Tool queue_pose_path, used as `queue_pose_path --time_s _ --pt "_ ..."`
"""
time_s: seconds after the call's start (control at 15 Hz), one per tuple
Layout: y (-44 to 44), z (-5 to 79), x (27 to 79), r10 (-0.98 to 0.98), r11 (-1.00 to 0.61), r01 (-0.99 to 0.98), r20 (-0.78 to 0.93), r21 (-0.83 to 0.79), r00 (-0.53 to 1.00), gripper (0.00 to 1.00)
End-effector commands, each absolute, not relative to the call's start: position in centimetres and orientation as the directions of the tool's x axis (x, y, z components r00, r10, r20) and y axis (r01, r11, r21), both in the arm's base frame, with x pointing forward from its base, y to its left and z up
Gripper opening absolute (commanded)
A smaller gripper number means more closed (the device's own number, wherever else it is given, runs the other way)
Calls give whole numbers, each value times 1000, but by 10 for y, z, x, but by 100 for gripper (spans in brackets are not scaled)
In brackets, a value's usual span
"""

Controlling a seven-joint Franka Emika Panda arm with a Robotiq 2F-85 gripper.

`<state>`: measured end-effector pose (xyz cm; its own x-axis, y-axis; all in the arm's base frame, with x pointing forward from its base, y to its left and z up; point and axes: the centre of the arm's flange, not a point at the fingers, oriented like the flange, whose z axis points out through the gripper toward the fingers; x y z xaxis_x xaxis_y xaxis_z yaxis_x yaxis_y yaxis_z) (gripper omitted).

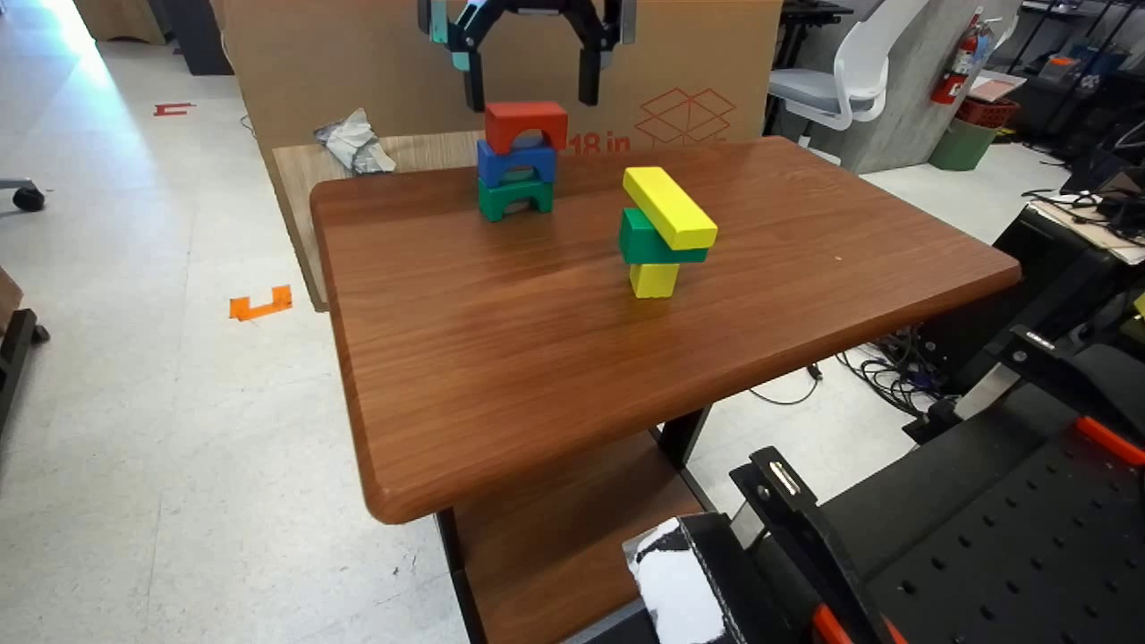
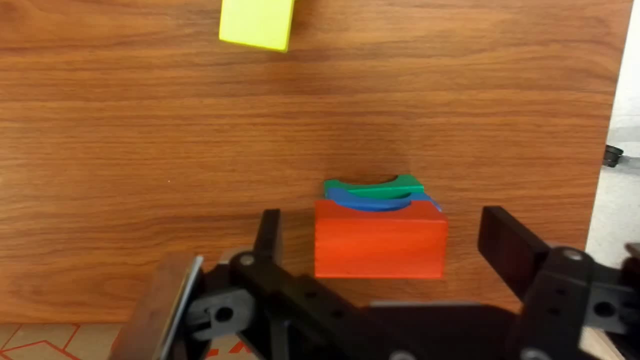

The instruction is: Remove the orange object from the toy tower and put it on the table

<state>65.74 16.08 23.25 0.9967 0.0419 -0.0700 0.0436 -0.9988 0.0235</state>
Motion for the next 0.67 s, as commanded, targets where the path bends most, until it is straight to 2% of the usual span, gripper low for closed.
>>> queue_pose_path --time_s 0.0,0.07,0.2,0.27,0.4,0.6 --pt "165 225 674 48 -998 51 -93 35 995 100" --pt "166 224 674 47 -998 51 -98 31 994 75" --pt "168 222 673 54 -998 57 -99 34 994 66" --pt "169 223 673 59 -997 63 -97 34 994 56" --pt "169 227 670 67 -997 70 -90 36 994 42" --pt "164 242 664 73 -997 75 -74 25 995 42"
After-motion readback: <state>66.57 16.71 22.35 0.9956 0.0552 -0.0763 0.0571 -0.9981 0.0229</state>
